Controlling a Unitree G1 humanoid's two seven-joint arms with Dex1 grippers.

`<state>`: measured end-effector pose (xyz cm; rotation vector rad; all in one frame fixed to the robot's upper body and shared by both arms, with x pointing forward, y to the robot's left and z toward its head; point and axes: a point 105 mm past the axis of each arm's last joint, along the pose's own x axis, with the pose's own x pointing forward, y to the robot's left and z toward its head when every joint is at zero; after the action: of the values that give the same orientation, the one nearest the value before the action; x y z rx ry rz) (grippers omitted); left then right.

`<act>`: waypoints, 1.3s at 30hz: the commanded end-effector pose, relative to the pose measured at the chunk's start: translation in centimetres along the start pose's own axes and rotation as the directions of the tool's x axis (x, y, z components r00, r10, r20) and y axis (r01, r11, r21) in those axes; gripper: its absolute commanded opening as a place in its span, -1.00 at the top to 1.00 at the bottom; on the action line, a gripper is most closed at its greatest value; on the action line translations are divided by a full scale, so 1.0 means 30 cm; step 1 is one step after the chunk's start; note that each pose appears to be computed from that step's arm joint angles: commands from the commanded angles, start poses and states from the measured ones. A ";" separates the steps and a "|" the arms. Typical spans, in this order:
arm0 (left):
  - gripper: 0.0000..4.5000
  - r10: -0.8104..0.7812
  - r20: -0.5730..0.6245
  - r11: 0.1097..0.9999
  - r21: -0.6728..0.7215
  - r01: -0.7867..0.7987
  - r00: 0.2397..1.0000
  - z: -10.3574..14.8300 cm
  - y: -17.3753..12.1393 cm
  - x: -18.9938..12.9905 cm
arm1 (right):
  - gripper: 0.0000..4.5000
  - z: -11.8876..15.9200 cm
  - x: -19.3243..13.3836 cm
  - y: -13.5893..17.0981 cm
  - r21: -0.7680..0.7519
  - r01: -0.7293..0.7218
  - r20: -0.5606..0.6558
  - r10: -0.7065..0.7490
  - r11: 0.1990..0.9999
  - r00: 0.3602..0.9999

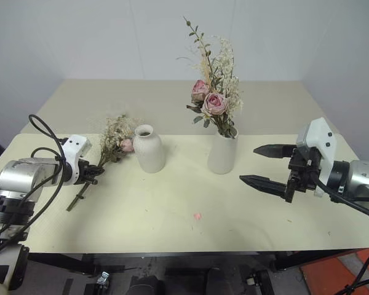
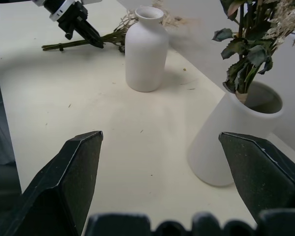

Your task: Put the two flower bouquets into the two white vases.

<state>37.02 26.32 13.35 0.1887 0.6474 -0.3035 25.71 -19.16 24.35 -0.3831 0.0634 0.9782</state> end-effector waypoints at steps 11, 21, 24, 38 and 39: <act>0.95 -0.085 0.947 0.993 0.107 -0.053 0.310 0.570 -0.120 -0.415 | -1.00 0.040 0.008 -0.019 -0.063 0.068 0.094 -0.062 0.996 0.994; 0.95 -0.079 0.997 0.904 0.063 0.422 0.022 0.674 -0.143 -0.393 | -1.00 0.027 0.004 -0.011 -0.064 0.104 0.115 -0.096 0.993 0.989; 0.95 -0.073 0.997 0.865 0.059 0.499 0.009 0.681 -0.148 -0.361 | -1.00 0.027 -0.005 -0.007 -0.061 0.121 0.124 -0.113 0.991 0.986; 0.95 -0.226 0.972 0.817 0.151 0.557 0.068 0.702 -0.271 -0.223 | -1.00 -0.014 -0.023 0.019 -0.057 0.199 0.083 -0.194 0.978 0.977; 0.95 -0.234 0.969 0.820 0.155 0.551 0.076 0.695 -0.273 -0.217 | -1.00 -0.014 -0.022 0.021 -0.058 0.200 0.083 -0.195 0.978 0.977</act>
<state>41.55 14.43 32.35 -0.5415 -0.6163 -0.7859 25.28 -19.48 22.56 -0.3616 -0.0132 0.8239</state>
